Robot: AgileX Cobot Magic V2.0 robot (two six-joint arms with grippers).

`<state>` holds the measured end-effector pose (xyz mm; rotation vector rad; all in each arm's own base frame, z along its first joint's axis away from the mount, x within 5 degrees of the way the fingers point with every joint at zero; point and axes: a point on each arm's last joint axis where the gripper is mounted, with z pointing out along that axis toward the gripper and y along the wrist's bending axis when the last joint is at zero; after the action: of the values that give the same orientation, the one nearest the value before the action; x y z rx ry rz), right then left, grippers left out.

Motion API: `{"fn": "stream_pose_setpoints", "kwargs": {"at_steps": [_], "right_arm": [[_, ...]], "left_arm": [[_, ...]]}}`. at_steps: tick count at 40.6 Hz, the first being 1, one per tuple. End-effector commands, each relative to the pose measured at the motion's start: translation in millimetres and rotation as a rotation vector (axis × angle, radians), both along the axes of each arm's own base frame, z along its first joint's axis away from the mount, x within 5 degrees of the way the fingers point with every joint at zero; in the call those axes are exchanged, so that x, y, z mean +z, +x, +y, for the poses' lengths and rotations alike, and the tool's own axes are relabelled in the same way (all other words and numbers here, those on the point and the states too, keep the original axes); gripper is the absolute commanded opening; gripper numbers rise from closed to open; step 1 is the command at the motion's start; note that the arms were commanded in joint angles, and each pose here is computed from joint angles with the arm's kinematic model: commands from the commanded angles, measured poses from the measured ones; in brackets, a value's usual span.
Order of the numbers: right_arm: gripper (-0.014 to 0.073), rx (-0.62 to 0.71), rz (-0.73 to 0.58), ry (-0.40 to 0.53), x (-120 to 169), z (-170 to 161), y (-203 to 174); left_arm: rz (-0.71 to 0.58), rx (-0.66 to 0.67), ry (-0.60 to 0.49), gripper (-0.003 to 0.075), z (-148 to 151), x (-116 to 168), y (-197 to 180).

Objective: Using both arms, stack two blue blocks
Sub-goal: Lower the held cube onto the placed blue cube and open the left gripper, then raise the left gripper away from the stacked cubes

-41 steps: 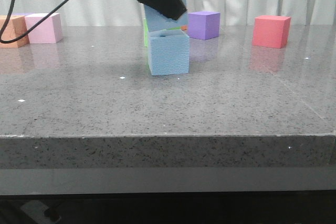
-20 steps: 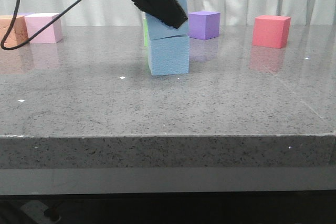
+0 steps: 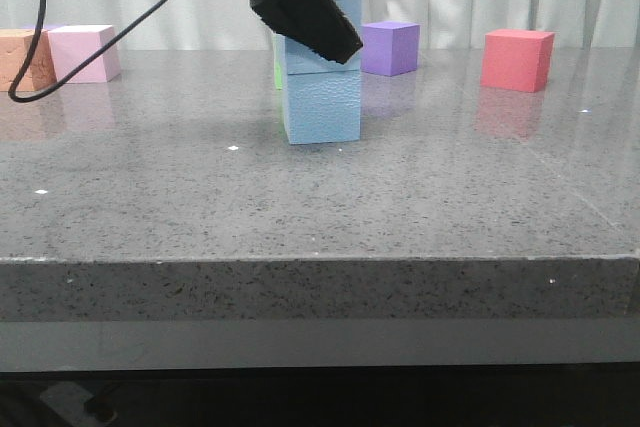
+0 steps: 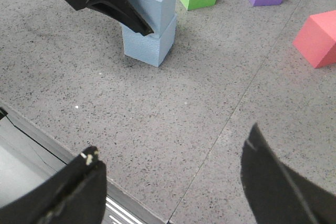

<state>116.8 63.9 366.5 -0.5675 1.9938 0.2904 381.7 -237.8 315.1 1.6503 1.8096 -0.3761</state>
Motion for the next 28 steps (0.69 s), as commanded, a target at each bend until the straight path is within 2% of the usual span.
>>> {"fn": "stream_pose_setpoints", "kwargs": {"at_steps": [1, 8, 14, 23, 28], "right_arm": [[0.0543, -0.006, -0.095, 0.038, 14, -1, 1], [0.0543, -0.006, -0.095, 0.038, 14, -1, 1], [0.0543, -0.006, -0.095, 0.038, 14, -1, 1], [0.0543, -0.006, -0.095, 0.038, 14, -1, 1], [0.0543, -0.006, -0.095, 0.038, 14, -1, 1]], "left_arm": [[-0.099, 0.016, -0.108, 0.0589, 1, 48, -15], [-0.151, 0.019, -0.144, 0.0589, 9, 76, -30], [-0.127, 0.089, -0.207, 0.0589, 17, 100, -44], [0.004, 0.274, -0.327, 0.0588, 30, 128, -64], [0.085, 0.41, -0.321, 0.0588, 42, 137, -76]]}}
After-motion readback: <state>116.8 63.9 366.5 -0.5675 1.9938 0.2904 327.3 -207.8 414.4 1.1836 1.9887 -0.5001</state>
